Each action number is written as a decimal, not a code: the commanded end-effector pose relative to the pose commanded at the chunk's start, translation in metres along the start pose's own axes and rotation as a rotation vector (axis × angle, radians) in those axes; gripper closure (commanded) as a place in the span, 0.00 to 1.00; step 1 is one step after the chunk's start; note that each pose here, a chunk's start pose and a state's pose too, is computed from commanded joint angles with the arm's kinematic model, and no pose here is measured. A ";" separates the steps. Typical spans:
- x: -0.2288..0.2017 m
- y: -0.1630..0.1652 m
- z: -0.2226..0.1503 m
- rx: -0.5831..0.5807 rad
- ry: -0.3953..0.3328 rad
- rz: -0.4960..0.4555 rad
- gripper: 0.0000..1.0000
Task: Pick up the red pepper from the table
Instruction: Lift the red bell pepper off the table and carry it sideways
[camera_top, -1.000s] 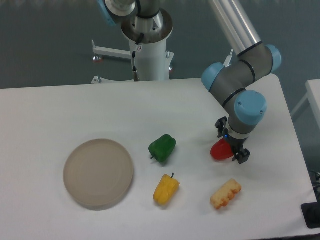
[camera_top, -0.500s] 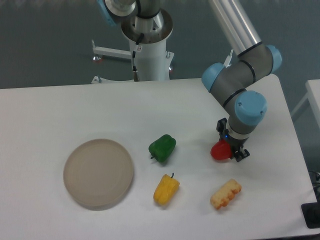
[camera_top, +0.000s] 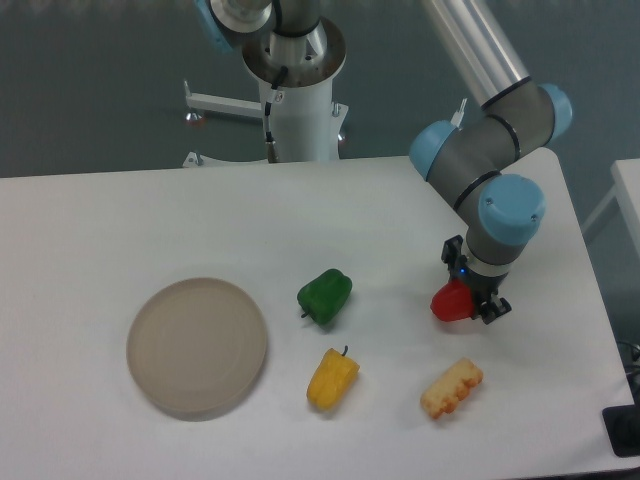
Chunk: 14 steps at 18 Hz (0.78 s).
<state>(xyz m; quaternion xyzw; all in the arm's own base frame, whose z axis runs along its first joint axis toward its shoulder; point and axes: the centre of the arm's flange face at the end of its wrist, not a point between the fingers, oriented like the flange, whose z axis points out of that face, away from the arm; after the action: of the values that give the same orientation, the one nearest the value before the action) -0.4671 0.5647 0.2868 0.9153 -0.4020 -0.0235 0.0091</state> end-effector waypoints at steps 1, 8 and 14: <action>-0.004 0.001 -0.007 0.001 -0.006 0.000 0.45; -0.022 0.018 -0.040 0.041 -0.034 -0.025 0.45; -0.029 0.027 -0.051 0.038 -0.059 -0.036 0.45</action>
<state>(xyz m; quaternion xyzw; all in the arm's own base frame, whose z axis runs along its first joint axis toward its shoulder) -0.5044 0.5678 0.3395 0.9212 -0.3862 -0.0428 -0.0206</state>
